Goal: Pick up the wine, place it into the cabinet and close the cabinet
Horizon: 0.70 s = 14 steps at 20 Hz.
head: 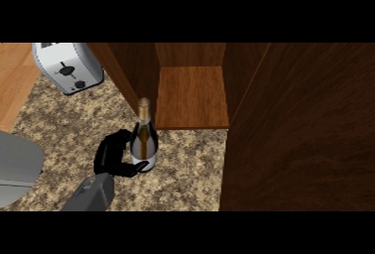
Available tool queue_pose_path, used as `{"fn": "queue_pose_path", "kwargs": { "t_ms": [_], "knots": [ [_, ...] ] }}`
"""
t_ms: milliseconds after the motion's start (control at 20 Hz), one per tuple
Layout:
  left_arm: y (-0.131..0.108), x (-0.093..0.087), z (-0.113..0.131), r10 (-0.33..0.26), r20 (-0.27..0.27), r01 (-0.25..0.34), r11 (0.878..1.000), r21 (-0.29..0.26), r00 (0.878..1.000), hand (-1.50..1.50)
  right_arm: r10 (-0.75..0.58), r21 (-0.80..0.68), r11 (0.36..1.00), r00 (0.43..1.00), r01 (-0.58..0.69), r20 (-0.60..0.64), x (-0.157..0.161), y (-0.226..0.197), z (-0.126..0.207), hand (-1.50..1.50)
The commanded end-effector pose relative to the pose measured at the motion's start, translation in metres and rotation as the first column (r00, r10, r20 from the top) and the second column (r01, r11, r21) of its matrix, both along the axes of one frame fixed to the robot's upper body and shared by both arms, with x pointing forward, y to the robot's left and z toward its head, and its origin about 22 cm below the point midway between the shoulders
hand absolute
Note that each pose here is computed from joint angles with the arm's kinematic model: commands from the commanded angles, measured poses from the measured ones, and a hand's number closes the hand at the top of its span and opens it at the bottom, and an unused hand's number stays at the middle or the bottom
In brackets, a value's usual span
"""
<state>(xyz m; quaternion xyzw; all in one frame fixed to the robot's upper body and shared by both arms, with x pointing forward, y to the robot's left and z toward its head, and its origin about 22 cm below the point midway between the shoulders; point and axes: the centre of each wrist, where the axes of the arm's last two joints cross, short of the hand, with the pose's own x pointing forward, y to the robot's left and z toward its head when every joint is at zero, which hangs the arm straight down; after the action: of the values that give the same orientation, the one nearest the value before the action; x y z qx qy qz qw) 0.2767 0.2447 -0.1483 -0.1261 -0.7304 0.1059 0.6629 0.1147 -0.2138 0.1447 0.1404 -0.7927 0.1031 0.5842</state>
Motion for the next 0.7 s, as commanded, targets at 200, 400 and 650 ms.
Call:
{"fn": "queue_pose_path", "kwargs": {
  "t_ms": [200,400,650],
  "knots": [
    [0.048,-0.028,-0.002,-0.021,0.11,-0.008,0.966,0.258,0.994,1.5,0.008,0.034,0.999,1.0,-0.009,0.026,-0.022,-0.008,0.011,-1.5],
    [0.046,-0.009,0.019,-0.012,0.096,-0.027,0.92,0.391,0.995,1.5,0.015,0.026,1.0,1.0,-0.015,0.009,-0.017,-0.004,0.018,-1.5],
    [0.007,0.007,0.042,-0.019,0.046,0.0,0.924,0.381,0.999,1.5,-0.005,0.026,1.0,1.0,0.004,0.011,-0.022,-0.014,0.013,-1.5]
  ]
}}
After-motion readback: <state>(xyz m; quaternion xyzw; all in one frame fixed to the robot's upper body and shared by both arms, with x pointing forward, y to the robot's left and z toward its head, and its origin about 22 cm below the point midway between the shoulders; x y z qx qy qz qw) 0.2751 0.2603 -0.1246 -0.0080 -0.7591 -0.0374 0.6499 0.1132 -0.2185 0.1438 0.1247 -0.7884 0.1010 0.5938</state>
